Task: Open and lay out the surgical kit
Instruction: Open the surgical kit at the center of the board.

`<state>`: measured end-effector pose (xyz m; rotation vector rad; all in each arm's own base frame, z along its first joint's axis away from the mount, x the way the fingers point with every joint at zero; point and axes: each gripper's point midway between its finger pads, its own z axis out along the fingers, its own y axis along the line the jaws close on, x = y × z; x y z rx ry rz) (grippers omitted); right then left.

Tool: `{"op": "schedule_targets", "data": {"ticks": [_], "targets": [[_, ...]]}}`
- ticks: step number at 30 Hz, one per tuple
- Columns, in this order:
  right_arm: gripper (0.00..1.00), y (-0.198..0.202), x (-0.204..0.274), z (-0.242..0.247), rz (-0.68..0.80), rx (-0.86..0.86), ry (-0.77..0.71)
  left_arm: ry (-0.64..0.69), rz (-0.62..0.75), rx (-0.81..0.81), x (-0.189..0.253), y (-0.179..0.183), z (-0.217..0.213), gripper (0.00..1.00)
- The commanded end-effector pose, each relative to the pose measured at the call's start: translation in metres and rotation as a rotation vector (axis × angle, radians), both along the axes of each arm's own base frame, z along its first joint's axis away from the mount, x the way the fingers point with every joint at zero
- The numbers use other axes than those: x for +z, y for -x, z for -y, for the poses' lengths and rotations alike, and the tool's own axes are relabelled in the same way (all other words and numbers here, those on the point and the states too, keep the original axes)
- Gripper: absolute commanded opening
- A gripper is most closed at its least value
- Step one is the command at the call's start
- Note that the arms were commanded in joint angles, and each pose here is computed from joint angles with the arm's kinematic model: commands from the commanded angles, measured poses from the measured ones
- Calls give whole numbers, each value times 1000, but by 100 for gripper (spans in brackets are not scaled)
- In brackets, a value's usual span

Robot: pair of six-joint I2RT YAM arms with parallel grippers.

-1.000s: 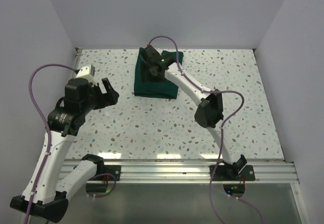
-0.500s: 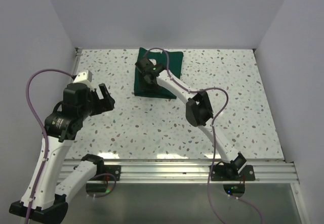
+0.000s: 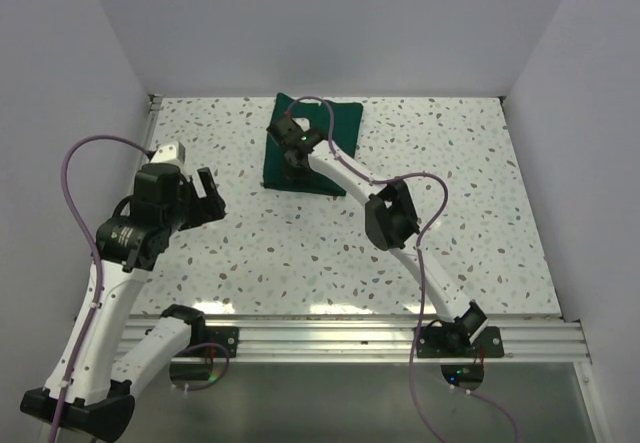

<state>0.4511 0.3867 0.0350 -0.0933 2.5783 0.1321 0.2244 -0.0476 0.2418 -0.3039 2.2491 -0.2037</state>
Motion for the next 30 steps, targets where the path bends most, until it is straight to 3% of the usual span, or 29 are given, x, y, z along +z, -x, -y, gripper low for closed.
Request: {"op": "schedule_targets", "data": {"ticks": [1, 4, 9, 15, 22, 23, 28, 29, 30], "targets": [[19, -6, 15, -6, 43, -22, -41, -18, -4, 1, -2, -3, -1, 88], [11, -6, 31, -10, 45, -13, -87, -12, -7, -7, -5, -6, 2, 88], [0, -15, 111, 1, 151, -29, -174, 13, -8, -36, -9, -14, 11, 88], [0, -14, 192, 62, 273, -100, -157, 30, -7, -63, -12, -25, 19, 88], [0, 17, 188, 178, 232, -274, 7, 47, -22, -95, -21, -39, 29, 88], [0, 26, 163, 202, 179, -306, 57, 50, -24, -97, -22, -41, 30, 88], [0, 60, 127, 260, 110, -385, 140, 50, -56, -109, -36, -53, 35, 85], [29, 69, 111, 275, 68, -407, 178, 51, -55, -113, -37, -56, 37, 85], [51, 73, 104, 283, 47, -428, 194, 47, -70, -115, -43, -58, 38, 85]]}}
